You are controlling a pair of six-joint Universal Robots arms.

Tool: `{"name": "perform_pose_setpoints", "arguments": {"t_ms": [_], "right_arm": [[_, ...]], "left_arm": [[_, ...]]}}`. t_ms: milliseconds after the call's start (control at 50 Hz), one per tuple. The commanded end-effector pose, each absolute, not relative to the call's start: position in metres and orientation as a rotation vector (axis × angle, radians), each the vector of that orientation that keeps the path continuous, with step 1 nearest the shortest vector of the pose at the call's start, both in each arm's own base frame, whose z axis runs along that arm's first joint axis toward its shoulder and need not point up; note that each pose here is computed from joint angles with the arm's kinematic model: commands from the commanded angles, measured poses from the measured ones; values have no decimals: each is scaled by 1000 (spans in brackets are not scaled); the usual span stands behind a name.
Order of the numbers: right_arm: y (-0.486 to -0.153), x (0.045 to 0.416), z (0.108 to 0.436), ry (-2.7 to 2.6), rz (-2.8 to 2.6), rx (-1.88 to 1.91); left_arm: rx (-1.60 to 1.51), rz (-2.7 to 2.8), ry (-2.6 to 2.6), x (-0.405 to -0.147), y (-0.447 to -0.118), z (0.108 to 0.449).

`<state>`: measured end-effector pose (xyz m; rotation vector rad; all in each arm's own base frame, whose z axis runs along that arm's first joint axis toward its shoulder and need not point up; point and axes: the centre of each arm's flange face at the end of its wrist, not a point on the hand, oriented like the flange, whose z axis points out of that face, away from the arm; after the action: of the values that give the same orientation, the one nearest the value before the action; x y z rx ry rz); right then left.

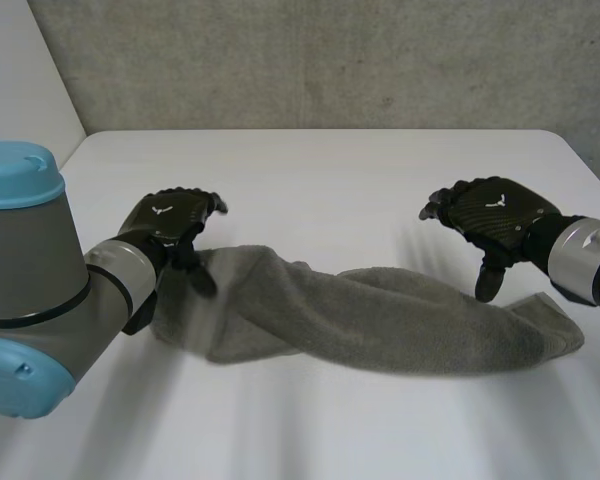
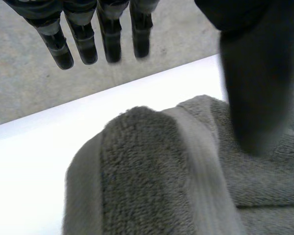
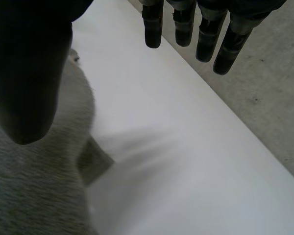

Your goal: Fold the towel.

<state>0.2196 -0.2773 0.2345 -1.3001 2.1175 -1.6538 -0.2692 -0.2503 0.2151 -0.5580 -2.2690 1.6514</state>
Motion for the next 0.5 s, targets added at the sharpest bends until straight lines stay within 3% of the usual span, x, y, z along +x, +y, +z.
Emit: {"name": "perform_pose_setpoints", "arguments": {"t_ms": [20, 140, 300, 360, 500], "right_arm": [[-258, 224, 217, 2101, -1565, -1294], [-253, 222, 206, 2108, -1507, -1283], [-254, 222, 170, 2169, -1359, -1281], [-257, 223, 170, 2157, -1368, -1304], [-296, 258, 189, 1949, -1564, -1418]], "left_arm": [[-624, 1576, -2263, -274, -231, 208], [-665, 1515, -2283, -280, -220, 193], [-815, 1531, -2314, -292, -242, 160], [-922, 1539, -2338, -297, -257, 144], [-932, 1616, -2308, -306, -285, 151]]}}
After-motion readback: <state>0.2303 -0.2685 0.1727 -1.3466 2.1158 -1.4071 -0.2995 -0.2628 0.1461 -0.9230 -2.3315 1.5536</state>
